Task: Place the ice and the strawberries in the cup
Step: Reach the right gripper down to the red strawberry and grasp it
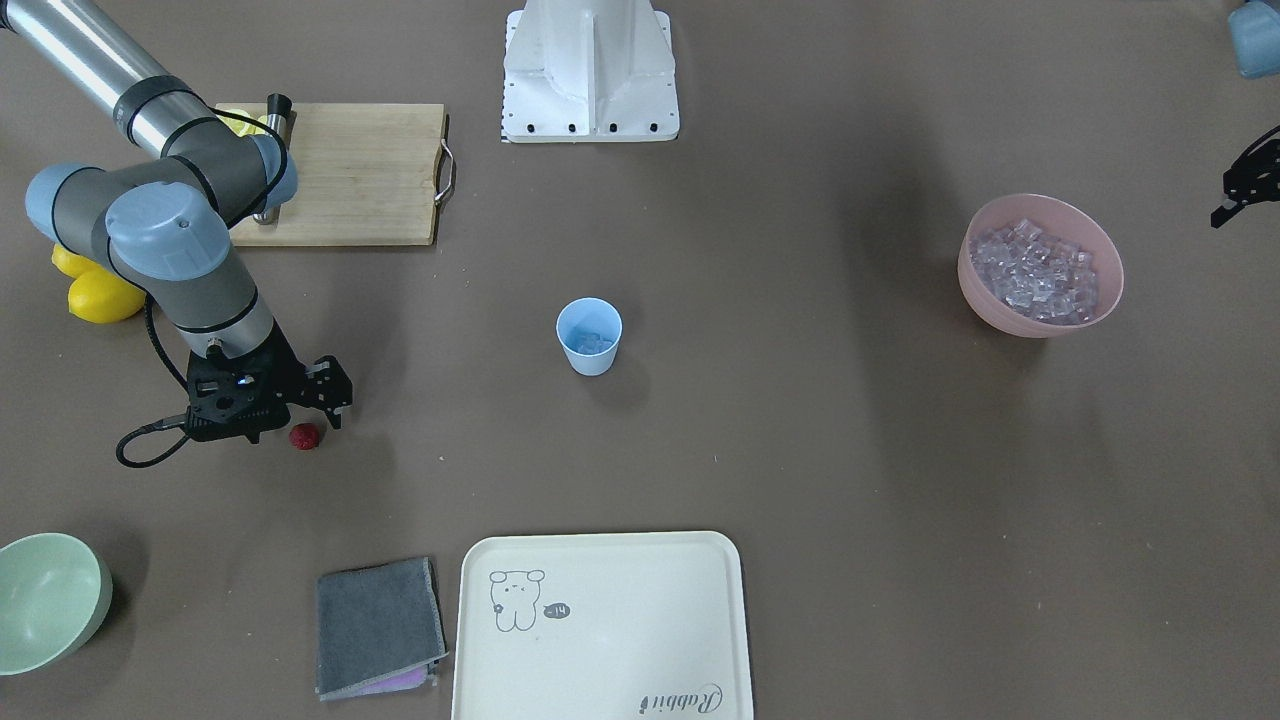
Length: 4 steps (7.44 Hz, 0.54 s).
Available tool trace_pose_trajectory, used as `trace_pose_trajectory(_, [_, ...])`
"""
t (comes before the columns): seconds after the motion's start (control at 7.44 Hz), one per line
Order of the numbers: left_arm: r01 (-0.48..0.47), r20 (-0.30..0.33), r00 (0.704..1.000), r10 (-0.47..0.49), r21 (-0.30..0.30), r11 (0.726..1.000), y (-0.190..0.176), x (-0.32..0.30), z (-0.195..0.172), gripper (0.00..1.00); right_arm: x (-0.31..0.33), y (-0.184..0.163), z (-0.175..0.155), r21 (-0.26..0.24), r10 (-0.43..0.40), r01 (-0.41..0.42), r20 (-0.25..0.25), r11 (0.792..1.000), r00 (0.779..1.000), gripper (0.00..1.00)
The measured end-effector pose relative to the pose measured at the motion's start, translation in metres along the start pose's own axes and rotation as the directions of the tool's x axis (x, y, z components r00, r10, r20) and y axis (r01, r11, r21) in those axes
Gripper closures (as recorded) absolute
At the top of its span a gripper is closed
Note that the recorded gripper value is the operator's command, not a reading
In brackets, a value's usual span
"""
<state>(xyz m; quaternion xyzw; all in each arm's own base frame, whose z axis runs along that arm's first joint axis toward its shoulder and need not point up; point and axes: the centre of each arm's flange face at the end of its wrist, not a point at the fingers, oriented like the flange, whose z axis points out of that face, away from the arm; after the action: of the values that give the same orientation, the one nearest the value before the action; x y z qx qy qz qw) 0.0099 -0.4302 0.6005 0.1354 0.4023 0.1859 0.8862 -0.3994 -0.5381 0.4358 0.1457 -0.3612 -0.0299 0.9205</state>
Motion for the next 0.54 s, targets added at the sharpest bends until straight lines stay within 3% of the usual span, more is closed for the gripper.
trace_pose_trajectory(0.27, [0.002,-0.001,1.0,-0.002,-0.003,1.0,0.0013,-0.0005,0.0013,0.0,-0.0033,0.0009,0.0068,0.011,0.037,-0.037,0.021,0.999,0.999,0.09])
trace_pose_trajectory(0.4, [0.002,-0.001,1.0,-0.002,-0.003,1.0,0.0016,-0.0006,0.0014,0.0,-0.0035,0.0034,0.0102,0.008,0.041,-0.041,0.024,0.999,0.999,0.18])
trace_pose_trajectory(0.54, [0.002,-0.001,1.0,-0.002,-0.004,1.0,0.0015,-0.0004,0.0015,0.0,-0.0022,0.0056,0.0124,0.005,0.044,-0.044,0.022,0.999,0.999,0.4])
